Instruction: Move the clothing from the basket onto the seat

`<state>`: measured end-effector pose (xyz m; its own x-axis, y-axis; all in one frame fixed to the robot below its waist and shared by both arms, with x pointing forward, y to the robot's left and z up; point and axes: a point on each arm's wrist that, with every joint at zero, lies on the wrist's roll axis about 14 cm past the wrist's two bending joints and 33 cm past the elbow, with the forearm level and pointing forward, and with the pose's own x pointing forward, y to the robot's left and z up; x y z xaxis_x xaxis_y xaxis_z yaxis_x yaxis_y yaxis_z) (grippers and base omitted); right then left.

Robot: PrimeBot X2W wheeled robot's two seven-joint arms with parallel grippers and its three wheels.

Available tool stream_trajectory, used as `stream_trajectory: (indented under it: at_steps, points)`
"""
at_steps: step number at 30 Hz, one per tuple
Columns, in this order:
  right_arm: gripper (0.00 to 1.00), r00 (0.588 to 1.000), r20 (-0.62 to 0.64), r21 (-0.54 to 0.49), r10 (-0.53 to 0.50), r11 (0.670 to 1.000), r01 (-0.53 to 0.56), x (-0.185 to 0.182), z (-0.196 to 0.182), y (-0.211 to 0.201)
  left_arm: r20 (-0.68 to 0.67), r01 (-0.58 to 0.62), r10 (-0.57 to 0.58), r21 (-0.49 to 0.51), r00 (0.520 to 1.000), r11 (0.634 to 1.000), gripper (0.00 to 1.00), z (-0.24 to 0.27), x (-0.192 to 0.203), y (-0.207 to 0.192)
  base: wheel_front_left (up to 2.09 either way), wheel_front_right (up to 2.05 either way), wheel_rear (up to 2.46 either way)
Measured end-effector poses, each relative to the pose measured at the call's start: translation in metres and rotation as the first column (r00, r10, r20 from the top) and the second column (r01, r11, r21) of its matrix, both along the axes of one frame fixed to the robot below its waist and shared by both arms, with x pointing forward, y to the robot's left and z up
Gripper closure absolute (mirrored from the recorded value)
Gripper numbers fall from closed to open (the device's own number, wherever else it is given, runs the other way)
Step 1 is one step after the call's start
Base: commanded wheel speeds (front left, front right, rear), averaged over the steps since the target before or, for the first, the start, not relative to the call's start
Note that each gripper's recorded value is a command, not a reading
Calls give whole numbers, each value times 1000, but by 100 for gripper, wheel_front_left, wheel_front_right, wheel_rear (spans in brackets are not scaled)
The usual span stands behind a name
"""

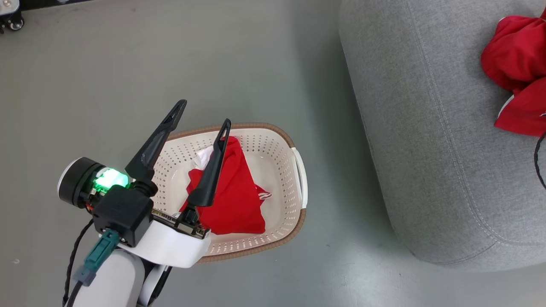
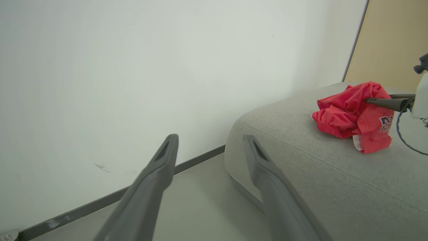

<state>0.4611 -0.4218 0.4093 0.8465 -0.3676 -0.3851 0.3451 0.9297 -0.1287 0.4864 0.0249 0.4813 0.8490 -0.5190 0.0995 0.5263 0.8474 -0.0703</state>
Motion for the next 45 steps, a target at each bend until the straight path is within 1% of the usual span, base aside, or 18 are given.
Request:
stream_trajectory:
  at_steps: [5,10,14,17,24,32,37,40,42,45]
  points:
    - [0,1000,-16,-3,7,1000,-7,-14,-5,2,6,-7,7,-19,1000,1000,0,4,0,-1,0,0,0]
    - [0,999,29,-12,18,1000,-17,-15,7,2,14,-20,21,-36,1000,999,0,8,0,-1,0,0,0]
    - [0,999,35,-34,26,999,-25,-25,13,-2,29,-31,32,-43,999,999,0,14,0,0,0,0,0]
    - [0,997,64,-54,42,998,-38,-25,25,-3,30,-42,44,-50,999,998,0,17,0,1,0,0,0]
    - [0,980,157,-99,123,989,-108,-11,61,12,43,-93,96,-58,994,994,0,26,2,13,0,0,0]
    - [0,941,262,-112,214,975,-191,3,94,44,20,-174,175,-50,984,983,0,26,-4,34,0,0,0]
    - [0,917,293,-112,269,963,-246,5,100,69,10,-240,240,-42,971,970,0,27,-8,52,0,0,0]
    - [0,897,319,-113,307,952,-286,7,106,88,0,-273,273,-33,962,962,0,26,-13,61,0,0,0]
    - [0,876,347,-115,335,942,-314,11,114,103,-6,-301,301,-28,954,953,0,25,-16,69,0,0,0]
    - [0,851,387,-106,356,934,-342,12,122,120,-15,-338,338,-23,941,941,0,25,-22,79,0,0,0]
